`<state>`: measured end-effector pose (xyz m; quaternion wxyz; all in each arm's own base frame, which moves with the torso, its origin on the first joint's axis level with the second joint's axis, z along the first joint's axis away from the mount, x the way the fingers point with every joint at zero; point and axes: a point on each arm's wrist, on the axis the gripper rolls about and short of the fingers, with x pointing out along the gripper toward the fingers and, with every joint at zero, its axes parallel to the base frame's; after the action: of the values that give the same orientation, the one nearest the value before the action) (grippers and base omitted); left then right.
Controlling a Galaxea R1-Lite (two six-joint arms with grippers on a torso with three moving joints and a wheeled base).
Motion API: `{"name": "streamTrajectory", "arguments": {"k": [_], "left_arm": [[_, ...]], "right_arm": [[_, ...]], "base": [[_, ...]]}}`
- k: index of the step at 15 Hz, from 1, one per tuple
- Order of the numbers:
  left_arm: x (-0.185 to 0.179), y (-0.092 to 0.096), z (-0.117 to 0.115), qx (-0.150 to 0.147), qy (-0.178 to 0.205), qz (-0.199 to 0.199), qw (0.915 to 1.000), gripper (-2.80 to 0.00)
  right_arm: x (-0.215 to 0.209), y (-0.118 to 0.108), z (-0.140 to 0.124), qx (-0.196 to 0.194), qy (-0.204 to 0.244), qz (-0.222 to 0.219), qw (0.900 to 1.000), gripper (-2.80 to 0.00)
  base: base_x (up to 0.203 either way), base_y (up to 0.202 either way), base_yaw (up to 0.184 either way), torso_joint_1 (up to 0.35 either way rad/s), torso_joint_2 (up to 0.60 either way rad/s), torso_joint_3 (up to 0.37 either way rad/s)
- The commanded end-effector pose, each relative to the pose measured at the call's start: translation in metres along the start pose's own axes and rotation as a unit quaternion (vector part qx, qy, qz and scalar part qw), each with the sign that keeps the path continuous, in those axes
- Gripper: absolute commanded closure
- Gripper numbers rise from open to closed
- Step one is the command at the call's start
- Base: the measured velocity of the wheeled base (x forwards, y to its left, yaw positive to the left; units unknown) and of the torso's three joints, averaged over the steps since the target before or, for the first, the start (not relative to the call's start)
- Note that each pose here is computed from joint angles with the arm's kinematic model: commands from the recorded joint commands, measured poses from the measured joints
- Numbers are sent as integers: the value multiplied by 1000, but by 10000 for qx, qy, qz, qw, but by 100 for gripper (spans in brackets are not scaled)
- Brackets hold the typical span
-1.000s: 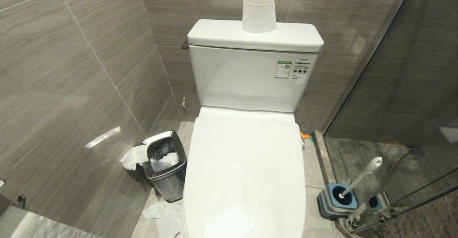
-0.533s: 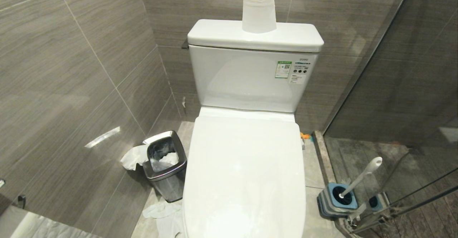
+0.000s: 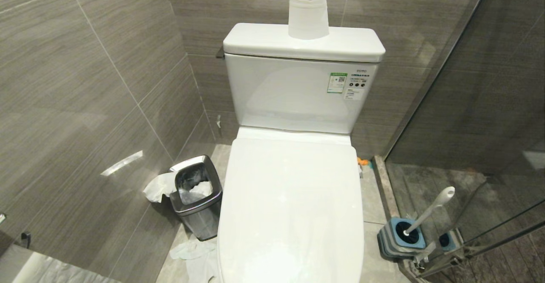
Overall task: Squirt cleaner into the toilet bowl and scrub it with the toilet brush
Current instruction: Use the left hand to lift the toilet lid slightly
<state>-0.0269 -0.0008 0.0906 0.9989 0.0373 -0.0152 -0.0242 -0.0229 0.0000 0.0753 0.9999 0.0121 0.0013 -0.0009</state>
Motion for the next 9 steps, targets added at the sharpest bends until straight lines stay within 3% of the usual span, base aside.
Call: {"name": "streamTrajectory", "arguments": {"k": [1, 5, 9], "left_arm": [[1, 1, 30, 90, -35, -213, 9997, 0], [28, 7, 97, 227, 205, -395, 9987, 0], [77, 13, 164, 280, 295, -501, 9979, 0]], "right_arm": [[0, 0, 0, 1, 10, 1, 10000, 0], [0, 0, 0, 1, 6, 1, 10000, 0], [0, 0, 0, 1, 3, 1, 10000, 0]], "base": [[0, 0, 0, 0, 0, 0], [0, 0, 0, 0, 0, 0], [0, 0, 0, 0, 0, 0]]}}
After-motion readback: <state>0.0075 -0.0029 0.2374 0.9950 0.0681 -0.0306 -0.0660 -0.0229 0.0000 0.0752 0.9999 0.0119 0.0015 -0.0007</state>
